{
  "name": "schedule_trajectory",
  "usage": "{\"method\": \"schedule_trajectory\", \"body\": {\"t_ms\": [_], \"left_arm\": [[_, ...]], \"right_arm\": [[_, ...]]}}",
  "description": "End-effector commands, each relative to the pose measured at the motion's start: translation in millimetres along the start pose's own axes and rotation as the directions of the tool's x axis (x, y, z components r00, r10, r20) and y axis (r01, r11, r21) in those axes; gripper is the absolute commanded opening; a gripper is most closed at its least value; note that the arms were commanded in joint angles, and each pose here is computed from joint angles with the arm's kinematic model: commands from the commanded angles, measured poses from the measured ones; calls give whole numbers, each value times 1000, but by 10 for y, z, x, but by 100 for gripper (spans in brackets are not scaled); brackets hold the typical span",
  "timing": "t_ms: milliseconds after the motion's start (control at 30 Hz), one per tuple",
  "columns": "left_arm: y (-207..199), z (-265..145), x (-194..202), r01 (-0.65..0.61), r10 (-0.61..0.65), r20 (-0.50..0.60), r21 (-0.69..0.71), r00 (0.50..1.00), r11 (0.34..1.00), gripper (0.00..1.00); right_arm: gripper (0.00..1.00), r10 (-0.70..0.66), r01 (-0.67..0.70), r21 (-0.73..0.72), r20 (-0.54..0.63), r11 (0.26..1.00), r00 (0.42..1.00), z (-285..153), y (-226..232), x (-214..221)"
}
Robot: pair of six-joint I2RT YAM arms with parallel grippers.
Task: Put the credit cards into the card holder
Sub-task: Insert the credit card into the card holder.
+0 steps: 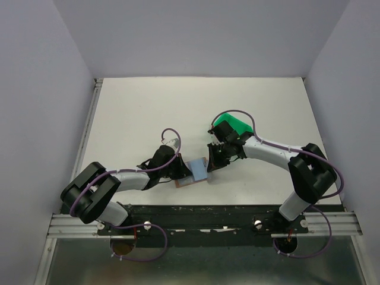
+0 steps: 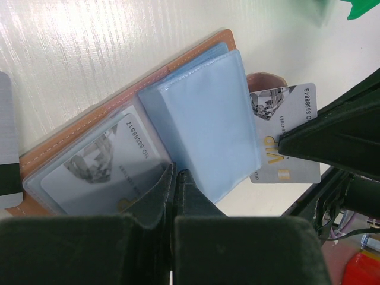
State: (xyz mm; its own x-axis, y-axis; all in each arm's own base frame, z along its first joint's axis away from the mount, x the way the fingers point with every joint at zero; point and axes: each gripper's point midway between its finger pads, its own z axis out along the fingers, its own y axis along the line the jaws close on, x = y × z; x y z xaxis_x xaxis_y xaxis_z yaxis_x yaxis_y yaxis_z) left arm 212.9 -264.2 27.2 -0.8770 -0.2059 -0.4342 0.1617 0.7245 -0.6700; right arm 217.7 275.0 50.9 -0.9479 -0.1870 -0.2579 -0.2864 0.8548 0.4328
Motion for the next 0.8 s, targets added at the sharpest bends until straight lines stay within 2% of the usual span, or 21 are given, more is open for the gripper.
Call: {"method": "schedule_trajectory", "body": {"t_ms": [0, 233, 533, 767], "left_arm": [[55, 0, 120, 5, -5, -36, -5, 999, 1000, 0], [58, 2, 116, 8, -8, -35, -6, 999, 1000, 0], [56, 3, 127, 6, -6, -40, -4, 999, 1000, 0], [49, 10, 129, 4, -4, -43, -3, 999, 1000, 0]], "right_arm": [[0, 4, -5, -47, -28, 999, 1000, 72, 49, 44], [0, -2, 2, -59, -6, 998, 1000, 30, 86, 5], [0, -9, -2, 150, 73, 989, 997, -160, -238, -86], [0, -40, 38, 31, 80, 999, 996, -228, 0, -114]]}}
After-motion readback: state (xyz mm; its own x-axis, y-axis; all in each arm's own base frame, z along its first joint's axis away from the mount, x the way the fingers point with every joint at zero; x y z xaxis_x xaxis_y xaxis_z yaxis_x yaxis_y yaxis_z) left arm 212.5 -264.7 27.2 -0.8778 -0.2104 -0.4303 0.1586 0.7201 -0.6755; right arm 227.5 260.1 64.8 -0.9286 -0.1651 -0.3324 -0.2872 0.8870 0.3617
